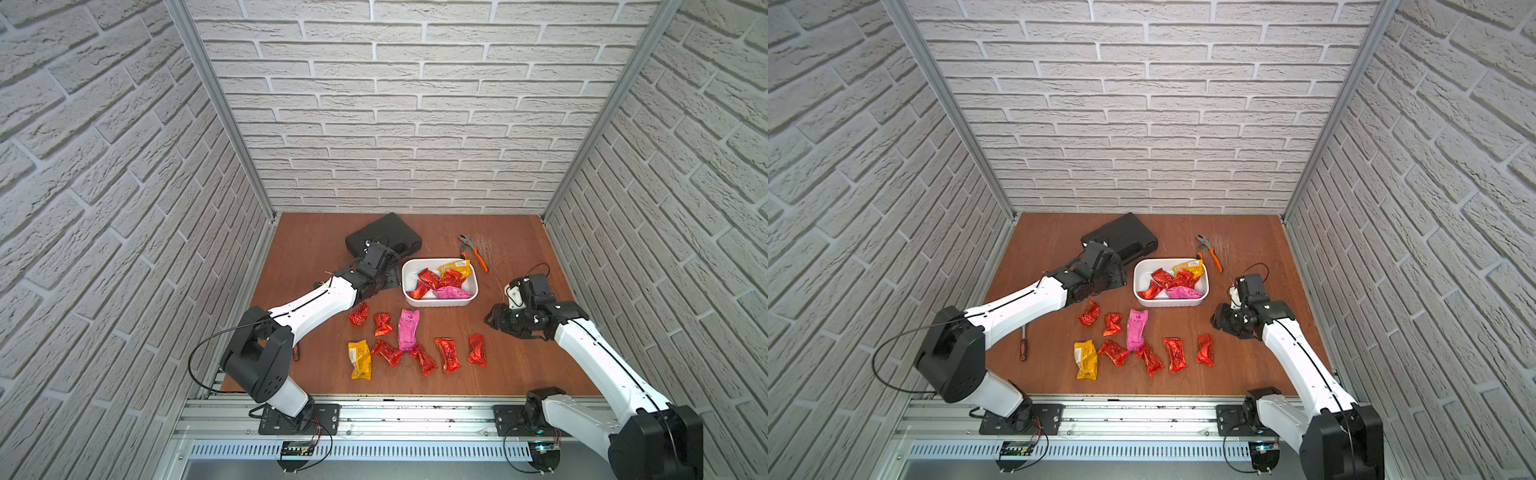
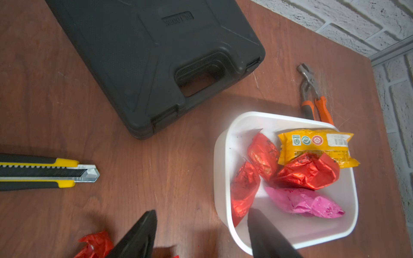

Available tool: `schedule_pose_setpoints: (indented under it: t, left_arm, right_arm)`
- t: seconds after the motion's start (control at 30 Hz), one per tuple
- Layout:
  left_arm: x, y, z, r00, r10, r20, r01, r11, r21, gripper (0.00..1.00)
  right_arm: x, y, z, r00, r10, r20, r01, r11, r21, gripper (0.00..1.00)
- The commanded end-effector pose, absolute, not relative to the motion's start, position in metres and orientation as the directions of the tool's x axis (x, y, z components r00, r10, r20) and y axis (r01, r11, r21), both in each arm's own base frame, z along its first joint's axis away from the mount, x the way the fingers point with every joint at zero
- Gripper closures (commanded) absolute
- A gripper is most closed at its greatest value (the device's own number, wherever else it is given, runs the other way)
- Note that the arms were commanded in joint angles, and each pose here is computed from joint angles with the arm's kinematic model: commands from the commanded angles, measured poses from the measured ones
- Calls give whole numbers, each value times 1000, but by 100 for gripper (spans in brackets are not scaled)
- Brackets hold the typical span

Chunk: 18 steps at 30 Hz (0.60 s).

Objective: Take the tea bags out of the storage box
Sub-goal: Place the tea bag at the center of the board, then pick up the tea bag from the storage box.

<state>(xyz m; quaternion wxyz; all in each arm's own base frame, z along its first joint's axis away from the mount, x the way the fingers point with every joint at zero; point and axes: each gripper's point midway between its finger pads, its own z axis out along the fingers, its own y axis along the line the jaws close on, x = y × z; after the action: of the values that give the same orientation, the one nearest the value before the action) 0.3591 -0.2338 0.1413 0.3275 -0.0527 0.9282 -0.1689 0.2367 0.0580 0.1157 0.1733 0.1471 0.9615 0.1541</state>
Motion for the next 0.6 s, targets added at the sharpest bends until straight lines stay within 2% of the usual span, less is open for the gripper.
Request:
schedule_pose_setpoints:
  t: [0.0,0.13,0.3,0.43,0.57]
  left_arm:
    - [363,-239,147,-768,-224,-600,32,922,-385,30]
    - [366,-244,143,-779,-223,-585,39,915,-401,30]
    - [371,-246,141,-782,-230,-580,41,908,-416,31]
    - [372,-244,135,-786,-236,-571,28,910,-414,33]
    - [370,-241,126,-794,-243,-557,11,911,-412,33]
  right_arm:
    - [248,61,142,-897,232,-376,118,946,302,43]
    - [278,90,163,-870,54,-491,-82,964,252,46]
    - [320,114,173,-849,-149,-507,-246,960,131,46]
    - [359,124,172,-884,-116,-454,-195,972,132,45]
    - [385,135,149,-923,14,-385,-60,982,179,45]
